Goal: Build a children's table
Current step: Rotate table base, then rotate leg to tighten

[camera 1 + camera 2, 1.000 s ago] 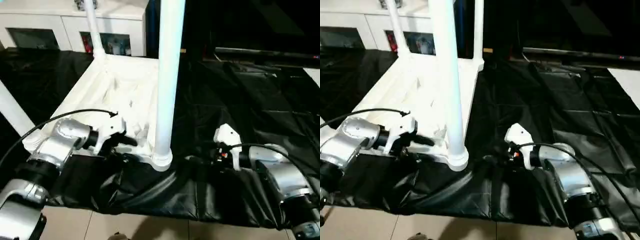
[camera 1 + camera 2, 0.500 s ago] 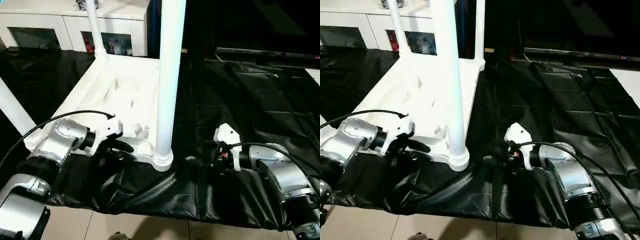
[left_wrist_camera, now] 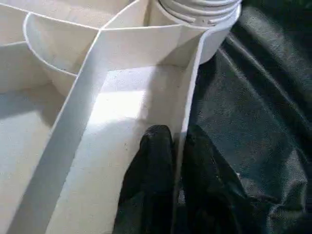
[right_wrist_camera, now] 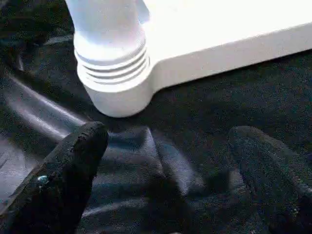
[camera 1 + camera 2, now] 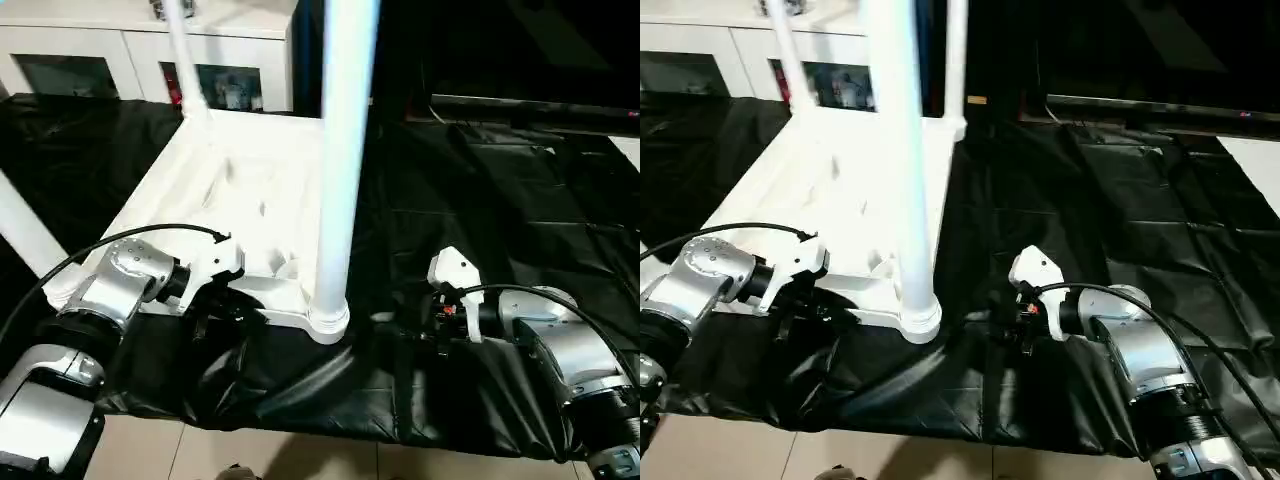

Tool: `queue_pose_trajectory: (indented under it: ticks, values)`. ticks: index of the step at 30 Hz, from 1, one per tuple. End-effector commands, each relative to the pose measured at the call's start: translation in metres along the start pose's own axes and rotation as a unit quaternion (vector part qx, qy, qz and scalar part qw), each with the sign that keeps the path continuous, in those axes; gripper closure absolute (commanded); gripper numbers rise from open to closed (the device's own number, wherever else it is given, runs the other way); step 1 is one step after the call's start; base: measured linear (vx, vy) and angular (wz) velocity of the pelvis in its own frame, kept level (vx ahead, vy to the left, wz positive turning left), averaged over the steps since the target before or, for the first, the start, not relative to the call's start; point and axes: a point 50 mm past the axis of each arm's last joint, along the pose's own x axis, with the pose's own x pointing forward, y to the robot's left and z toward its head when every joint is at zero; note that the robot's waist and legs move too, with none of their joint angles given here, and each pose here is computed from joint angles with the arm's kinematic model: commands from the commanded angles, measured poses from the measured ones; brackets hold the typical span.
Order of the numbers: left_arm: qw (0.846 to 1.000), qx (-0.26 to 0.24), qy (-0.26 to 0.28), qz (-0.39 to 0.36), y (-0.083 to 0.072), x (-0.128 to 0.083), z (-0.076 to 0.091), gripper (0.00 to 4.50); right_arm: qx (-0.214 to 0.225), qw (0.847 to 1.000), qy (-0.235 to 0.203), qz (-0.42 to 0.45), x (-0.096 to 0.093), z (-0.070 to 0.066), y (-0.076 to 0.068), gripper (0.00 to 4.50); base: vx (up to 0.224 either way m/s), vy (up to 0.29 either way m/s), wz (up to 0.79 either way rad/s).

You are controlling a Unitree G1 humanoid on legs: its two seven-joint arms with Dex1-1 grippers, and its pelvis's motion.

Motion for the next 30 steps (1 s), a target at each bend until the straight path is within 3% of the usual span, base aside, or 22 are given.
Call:
queue_pose_trajectory:
  ticks: [1,5,6,12,18,20,25,30]
  values:
    - [0.999,-0.016,-0.030,0.018,0.004,-0.008,0.004,4.36,-0.007,1.000,-0.001,0.010,0.000,0.004,0.003,0.00,0.000,0.000,0.00]
    - [0.998,-0.025,-0.046,0.019,0.003,-0.005,0.006,4.49,-0.007,1.000,-0.008,0.016,0.002,0.005,0.005,0.00,0.000,0.000,0.00]
    - [0.996,-0.029,-0.067,0.048,0.004,0.011,0.013,4.50,-0.013,1.000,-0.020,0.010,0.010,0.009,0.004,0.00,0.000,0.000,0.00]
    - [0.994,-0.020,-0.073,0.081,-0.002,0.041,0.018,4.50,-0.024,0.999,-0.035,-0.027,0.023,0.015,-0.004,0.00,0.000,0.000,0.00]
    - [0.993,-0.017,-0.066,0.101,-0.003,0.042,0.018,4.50,-0.035,0.997,-0.041,-0.057,0.027,0.019,-0.009,0.00,0.000,0.000,0.00]
    - [0.992,-0.019,-0.068,0.103,-0.004,0.042,0.017,4.03,-0.039,0.997,-0.043,-0.060,0.029,0.021,-0.010,0.00,0.000,0.000,0.00]
    - [0.991,-0.020,-0.070,0.110,-0.005,0.040,0.016,3.62,-0.043,0.995,-0.049,-0.071,0.031,0.023,-0.013,0.00,0.000,0.000,0.00]
    - [0.993,-0.024,-0.058,0.095,-0.010,0.038,0.010,3.62,-0.046,0.995,-0.047,-0.070,0.034,0.022,-0.013,0.00,0.000,0.000,0.00]
